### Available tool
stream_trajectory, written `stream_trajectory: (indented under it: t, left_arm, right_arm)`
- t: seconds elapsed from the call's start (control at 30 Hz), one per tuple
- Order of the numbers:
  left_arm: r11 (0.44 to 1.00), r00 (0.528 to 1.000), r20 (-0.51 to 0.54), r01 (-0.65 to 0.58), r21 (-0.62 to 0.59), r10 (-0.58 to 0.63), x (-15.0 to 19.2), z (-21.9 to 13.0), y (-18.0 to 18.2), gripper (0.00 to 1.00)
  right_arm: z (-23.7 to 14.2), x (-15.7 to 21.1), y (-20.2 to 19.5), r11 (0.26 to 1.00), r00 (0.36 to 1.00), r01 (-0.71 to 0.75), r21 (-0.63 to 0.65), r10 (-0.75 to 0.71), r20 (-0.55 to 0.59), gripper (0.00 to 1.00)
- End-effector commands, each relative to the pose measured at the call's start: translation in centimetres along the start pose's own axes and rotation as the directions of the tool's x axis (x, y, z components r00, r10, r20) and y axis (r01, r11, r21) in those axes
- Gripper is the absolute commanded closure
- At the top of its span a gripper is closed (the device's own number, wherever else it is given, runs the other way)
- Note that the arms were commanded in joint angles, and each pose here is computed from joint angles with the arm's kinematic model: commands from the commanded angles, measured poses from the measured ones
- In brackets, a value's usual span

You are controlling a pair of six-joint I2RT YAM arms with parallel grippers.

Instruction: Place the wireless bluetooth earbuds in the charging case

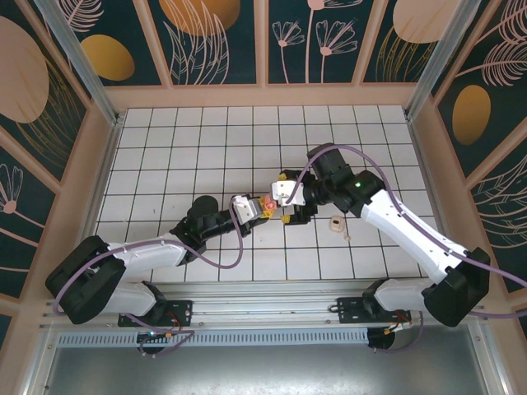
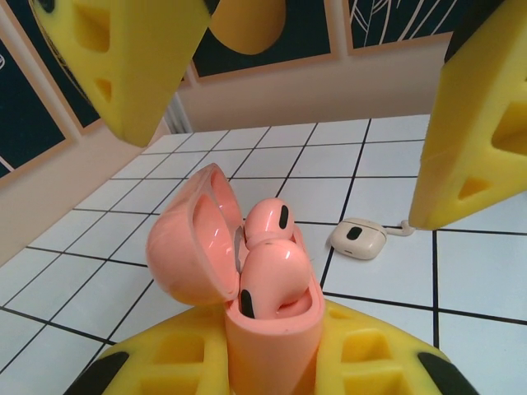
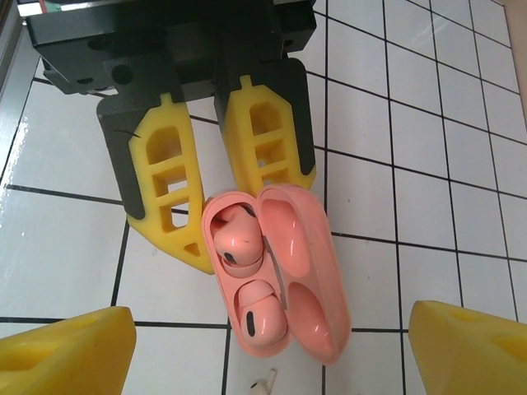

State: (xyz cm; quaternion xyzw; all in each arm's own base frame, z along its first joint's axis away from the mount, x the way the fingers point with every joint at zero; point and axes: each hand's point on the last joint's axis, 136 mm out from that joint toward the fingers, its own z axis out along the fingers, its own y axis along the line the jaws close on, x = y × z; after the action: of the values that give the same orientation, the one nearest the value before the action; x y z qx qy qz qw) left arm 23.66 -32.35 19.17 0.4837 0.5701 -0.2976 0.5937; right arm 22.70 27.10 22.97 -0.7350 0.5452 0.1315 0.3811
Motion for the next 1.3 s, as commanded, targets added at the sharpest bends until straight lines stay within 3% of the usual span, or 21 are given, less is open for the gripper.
stream_trajectory:
  t: [0.0, 0.37, 0.57, 1.0, 1.13, 1.27]
  left_arm:
    - [0.999, 0.997, 0.061, -0.038, 0.01, 0.037, -2.1, 0.1, 0.0, 0.94]
    - [0.999, 0.996, 0.071, -0.046, -0.007, 0.046, -2.7, -0.2, 0.3, 0.94]
    - [0.998, 0.998, 0.059, -0.035, -0.05, 0.038, -2.6, -0.3, 1.0, 0.93]
    - [0.997, 0.998, 0.065, 0.009, -0.071, -0.004, -2.7, -0.5, 1.3, 0.93]
    - [0.996, 0.996, 0.082, 0.029, -0.081, -0.022, -3.0, -1.1, 1.3, 0.93]
    - [0.999, 0.996, 0.092, 0.011, -0.048, -0.007, -3.2, -1.4, 0.7, 0.93]
  right_arm:
    - [0.0, -1.5, -0.2, 0.999, 0.998, 0.038, -0.019, -0.037, 0.052, 0.13]
    - [1.6, -1.3, 0.8, 0.996, 0.999, 0.028, -0.083, -0.024, 0.043, 0.16]
    - [1.0, -1.8, 1.6, 0.995, 0.999, -0.003, -0.099, 0.007, 0.046, 0.26]
    - [-2.1, -1.5, 3.0, 0.994, 0.993, -0.106, 0.006, 0.105, 0.055, 0.35]
    - [-2.8, -2.3, 2.2, 0.985, 0.982, -0.152, 0.08, 0.141, 0.129, 0.34]
    - [-3.4, -2.9, 0.6, 0.976, 0.974, -0.143, 0.166, 0.109, 0.2, 0.22]
